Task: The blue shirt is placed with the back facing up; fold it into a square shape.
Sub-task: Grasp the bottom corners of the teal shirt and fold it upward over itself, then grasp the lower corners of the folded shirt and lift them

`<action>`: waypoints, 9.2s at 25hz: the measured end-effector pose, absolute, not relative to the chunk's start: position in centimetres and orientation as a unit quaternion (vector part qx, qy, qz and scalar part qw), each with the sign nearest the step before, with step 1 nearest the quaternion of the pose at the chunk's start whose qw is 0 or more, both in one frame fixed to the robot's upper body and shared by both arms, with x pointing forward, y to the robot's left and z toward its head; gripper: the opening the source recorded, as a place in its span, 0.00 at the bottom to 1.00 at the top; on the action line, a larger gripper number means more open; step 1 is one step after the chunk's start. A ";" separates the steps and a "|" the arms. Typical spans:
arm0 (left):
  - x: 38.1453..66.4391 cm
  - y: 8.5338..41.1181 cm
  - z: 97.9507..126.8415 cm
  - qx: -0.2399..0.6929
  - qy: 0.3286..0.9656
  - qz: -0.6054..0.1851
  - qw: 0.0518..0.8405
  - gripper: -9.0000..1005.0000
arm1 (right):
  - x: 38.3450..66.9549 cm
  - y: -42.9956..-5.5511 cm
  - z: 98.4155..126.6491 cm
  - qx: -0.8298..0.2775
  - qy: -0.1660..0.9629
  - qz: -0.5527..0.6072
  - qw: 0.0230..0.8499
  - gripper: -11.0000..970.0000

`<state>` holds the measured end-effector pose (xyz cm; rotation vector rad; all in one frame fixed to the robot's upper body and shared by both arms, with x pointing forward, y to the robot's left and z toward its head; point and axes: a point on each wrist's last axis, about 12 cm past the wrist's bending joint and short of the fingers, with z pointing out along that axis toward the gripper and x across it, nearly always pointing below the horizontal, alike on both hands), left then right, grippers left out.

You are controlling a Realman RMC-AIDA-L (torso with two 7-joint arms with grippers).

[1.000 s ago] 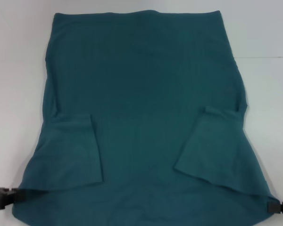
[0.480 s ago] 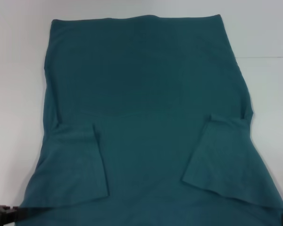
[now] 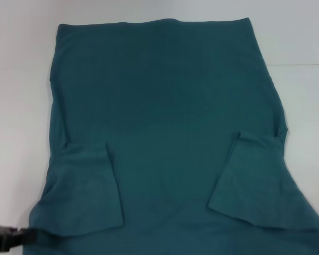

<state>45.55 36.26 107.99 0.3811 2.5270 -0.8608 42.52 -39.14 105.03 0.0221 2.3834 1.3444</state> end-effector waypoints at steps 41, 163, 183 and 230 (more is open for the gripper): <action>67.7 26.8 112.4 -0.003 0.814 -0.218 0.539 0.06 | 69.9 -28.0 113.7 -0.089 0.850 0.153 0.497 0.05; 59.2 29.7 104.5 0.073 0.882 -0.178 0.430 0.71 | 60.3 -34.8 111.3 -0.024 0.865 0.353 0.355 0.67; 59.5 30.0 104.5 0.064 0.888 -0.163 0.426 0.01 | 59.8 -35.4 110.7 -0.027 0.877 0.338 0.341 0.67; 59.1 31.0 105.4 0.065 0.889 -0.173 0.419 0.01 | 61.3 -31.1 106.7 -0.032 0.909 0.244 0.337 0.37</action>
